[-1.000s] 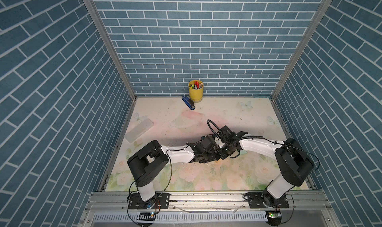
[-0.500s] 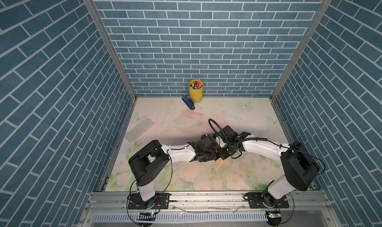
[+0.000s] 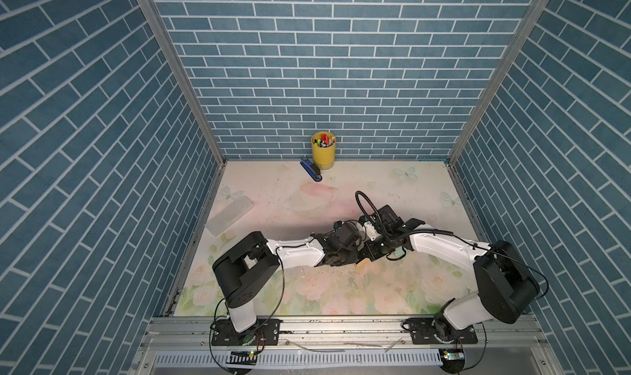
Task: Take the rings out of the lift-off lid box
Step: Take out the ring from the jewelry box.
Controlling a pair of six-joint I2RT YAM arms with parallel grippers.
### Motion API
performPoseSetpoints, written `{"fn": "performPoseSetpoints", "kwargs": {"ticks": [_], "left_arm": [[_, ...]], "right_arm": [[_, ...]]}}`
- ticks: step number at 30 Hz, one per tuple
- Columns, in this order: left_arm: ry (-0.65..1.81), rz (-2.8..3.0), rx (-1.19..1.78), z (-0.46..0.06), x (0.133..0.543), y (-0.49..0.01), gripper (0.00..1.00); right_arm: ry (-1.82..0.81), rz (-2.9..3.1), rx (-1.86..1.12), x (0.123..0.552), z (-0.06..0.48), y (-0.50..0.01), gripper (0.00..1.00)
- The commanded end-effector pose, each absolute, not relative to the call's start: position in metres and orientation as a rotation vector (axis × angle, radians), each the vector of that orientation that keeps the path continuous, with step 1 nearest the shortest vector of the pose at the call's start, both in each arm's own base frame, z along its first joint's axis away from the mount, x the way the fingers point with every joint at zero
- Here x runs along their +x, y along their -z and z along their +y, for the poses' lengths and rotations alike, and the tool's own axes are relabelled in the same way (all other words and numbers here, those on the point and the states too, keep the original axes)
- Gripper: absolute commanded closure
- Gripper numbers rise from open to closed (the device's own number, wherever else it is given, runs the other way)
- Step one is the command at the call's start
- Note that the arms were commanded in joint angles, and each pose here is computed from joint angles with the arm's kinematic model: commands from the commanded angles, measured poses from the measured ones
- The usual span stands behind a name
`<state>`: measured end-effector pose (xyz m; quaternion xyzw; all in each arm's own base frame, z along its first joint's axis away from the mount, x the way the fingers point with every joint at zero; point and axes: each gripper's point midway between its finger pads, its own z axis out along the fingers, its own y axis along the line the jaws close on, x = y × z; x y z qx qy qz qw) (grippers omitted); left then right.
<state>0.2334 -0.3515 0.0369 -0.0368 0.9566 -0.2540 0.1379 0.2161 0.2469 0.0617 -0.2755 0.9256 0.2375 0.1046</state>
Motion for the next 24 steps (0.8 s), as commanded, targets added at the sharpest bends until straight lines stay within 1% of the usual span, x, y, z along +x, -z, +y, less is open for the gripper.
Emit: {"fn": "performPoseSetpoints", "kwargs": {"ticks": [1, 13, 20, 24], "left_arm": [[0.667, 2.779, -0.064, -0.350, 0.233, -0.032, 0.70], [0.537, 2.773, 0.028, -0.354, 0.230, -0.037, 0.70], [0.474, 2.779, 0.057, -0.356, 0.226, -0.029, 0.70], [0.459, 2.783, 0.058, -0.355, 0.224, -0.025, 0.71]], "right_arm": [[-0.747, 2.703, -0.762, 0.217, 0.248, -0.066, 0.98], [-0.823, 2.635, -0.638, 0.225, 0.253, -0.061, 0.99], [-0.774, 2.657, -0.572, 0.223, 0.243, -0.052, 0.99], [-0.777, 2.629, -0.538, 0.225, 0.241, -0.057, 0.99]]}}
